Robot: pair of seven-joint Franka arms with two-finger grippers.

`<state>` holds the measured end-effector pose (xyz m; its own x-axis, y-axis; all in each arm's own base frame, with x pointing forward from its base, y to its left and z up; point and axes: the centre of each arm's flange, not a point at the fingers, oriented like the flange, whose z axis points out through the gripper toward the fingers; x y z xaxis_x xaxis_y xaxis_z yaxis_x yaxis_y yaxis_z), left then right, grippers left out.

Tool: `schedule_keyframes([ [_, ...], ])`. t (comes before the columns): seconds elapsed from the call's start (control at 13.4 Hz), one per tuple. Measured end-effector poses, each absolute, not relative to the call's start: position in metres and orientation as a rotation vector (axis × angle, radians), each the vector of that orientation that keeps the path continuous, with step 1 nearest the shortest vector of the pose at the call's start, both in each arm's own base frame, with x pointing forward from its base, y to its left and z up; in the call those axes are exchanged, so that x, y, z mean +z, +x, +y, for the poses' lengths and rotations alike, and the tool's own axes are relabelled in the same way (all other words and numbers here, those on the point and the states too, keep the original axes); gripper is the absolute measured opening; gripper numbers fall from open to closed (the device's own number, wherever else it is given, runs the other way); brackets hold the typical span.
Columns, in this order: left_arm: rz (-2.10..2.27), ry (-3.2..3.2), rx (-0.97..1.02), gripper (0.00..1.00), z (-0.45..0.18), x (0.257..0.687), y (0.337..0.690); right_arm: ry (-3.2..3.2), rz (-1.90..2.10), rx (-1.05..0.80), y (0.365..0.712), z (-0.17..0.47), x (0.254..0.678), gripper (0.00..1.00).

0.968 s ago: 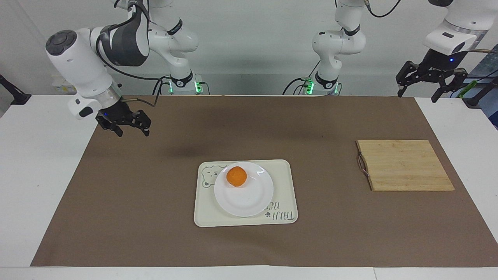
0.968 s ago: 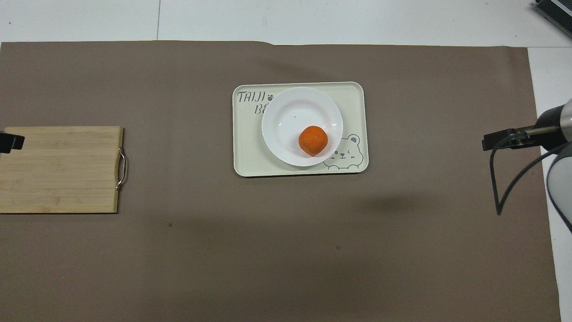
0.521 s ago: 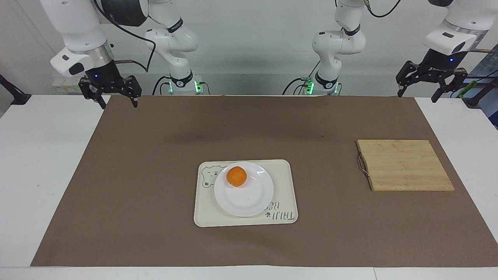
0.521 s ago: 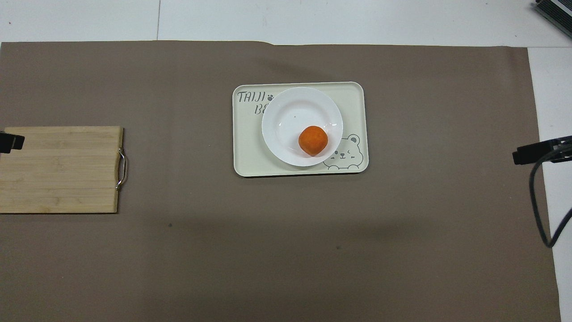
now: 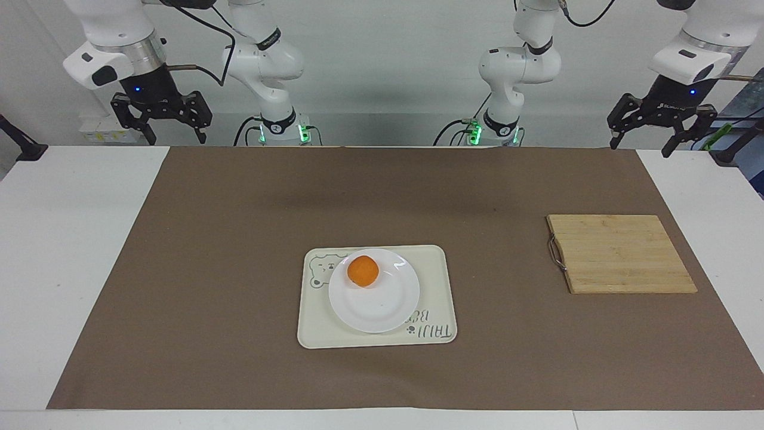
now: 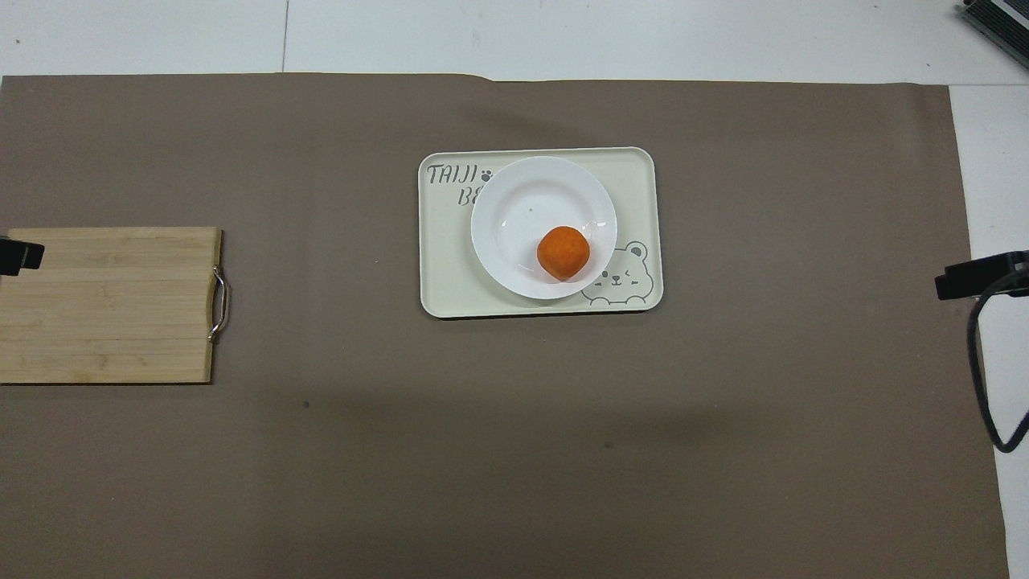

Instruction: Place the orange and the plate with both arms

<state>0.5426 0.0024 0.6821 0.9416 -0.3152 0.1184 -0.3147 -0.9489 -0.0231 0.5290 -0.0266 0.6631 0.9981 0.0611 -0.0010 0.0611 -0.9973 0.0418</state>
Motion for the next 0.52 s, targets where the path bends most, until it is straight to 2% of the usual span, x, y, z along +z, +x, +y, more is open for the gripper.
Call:
schedule_keyframes([
  [0.52, 0.502, -3.092, -0.19, 1.0, 0.0024, 0.6821, 0.5426, 3.133, 0.027, -0.018, 0.5277, -0.0227, 0.6616, 1.0],
])
